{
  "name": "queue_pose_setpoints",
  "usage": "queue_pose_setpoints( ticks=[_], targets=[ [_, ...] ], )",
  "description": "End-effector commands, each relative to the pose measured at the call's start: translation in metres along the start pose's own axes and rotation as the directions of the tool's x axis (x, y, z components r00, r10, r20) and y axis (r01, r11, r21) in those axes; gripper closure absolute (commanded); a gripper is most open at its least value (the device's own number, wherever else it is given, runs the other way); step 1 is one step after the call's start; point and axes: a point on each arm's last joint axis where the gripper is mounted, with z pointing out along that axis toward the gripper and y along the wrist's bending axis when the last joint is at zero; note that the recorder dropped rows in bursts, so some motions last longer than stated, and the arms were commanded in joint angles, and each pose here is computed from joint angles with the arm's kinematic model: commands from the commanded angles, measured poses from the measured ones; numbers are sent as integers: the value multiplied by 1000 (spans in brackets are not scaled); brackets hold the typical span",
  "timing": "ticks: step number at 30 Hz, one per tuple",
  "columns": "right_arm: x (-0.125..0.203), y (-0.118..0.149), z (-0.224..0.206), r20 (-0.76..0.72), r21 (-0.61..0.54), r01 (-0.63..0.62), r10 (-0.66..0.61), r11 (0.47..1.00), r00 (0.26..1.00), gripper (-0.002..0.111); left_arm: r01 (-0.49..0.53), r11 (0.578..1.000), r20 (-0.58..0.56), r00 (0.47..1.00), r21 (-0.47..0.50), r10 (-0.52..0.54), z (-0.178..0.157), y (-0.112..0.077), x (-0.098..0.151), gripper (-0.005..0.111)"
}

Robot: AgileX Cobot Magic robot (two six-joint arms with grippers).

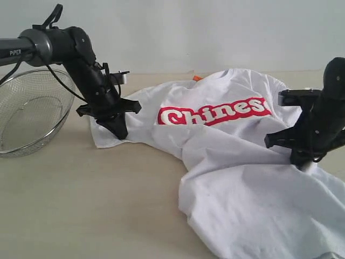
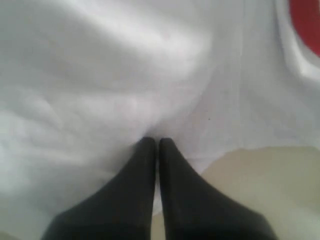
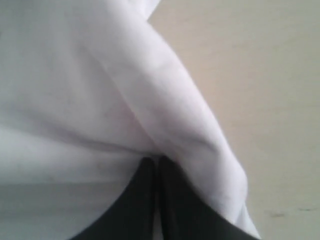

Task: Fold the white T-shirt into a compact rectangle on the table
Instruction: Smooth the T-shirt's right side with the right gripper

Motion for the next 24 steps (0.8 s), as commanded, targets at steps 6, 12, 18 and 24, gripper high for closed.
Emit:
queue_pose_setpoints(
  ticks=[6,12,18,24],
  targets=[
    [-11,-27,-13,-45,63,18,-16,998,999,108,4,994,-35,999,-105,-8,6,22,4,102],
    [-11,-19,-17,-45,-29,1,-2,1000,999,108,4,994,-35,999,-105,-8,6,22,4,102],
    [-14,13,-74,88,-300,4,24,954,996,108,-4,996,-15,1000,-88,3,-3,17,3,102],
    [30,90,-62,67,-320,149,-134,936,989,108,-41,999,34,999,21,40,-17,-3,1,102]
  ],
)
